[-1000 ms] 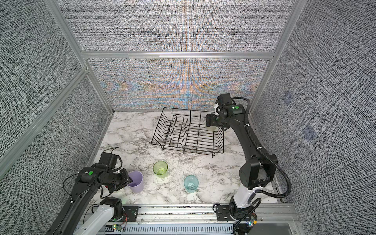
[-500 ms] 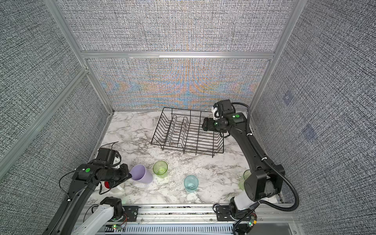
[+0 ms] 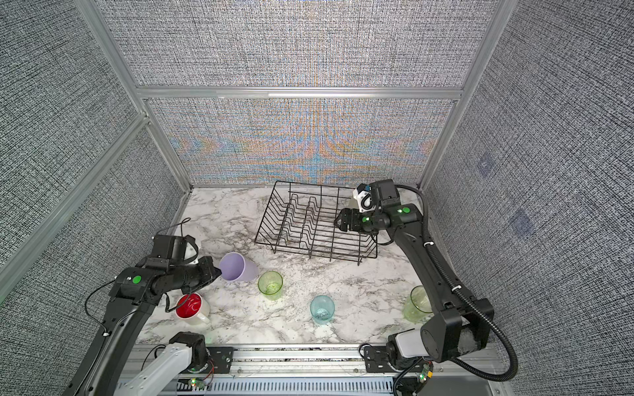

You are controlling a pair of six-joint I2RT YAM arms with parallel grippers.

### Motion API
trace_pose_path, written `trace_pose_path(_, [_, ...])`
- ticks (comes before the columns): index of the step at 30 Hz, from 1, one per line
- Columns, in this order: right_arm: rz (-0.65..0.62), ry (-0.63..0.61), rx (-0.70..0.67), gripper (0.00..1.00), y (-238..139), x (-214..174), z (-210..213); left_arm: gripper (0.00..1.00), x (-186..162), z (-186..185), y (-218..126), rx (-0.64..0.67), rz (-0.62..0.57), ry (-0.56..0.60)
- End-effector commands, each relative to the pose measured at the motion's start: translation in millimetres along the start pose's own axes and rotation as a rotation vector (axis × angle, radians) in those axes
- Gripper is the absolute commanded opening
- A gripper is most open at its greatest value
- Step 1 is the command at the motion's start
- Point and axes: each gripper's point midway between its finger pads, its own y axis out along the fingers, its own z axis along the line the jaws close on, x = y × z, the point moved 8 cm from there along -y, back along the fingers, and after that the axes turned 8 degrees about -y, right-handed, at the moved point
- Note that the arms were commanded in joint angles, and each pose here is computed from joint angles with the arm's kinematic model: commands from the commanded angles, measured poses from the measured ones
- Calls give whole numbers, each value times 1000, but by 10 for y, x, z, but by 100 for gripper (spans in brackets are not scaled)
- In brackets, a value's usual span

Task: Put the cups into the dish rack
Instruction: 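Lift the lavender cup with the left gripper while the right gripper releases and rises, then pass the lavender cup from the left gripper to the right gripper above the rack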

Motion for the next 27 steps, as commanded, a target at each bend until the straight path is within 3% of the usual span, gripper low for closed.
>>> trace_pose_path(1, [-9, 42, 305, 88, -20, -16, 290, 0, 194, -247, -91, -123, -88, 34])
trace_pose_path(6, [-92, 16, 549, 92, -165, -16, 581, 0, 350, -613, -124, -364, -74, 36])
trace_pose_path(11, [-157, 56, 658, 99, -270, -9, 666, 0, 447, -955, -107, -633, -12, 66])
trace_pose_path(20, [-207, 311, 808, 99, -109, 46, 613, 0, 450, -1463, -10, -844, 63, 153])
trace_pose_path(27, [-227, 386, 912, 99, -51, 128, 641, 0, 356, -1853, 200, -909, 174, 218])
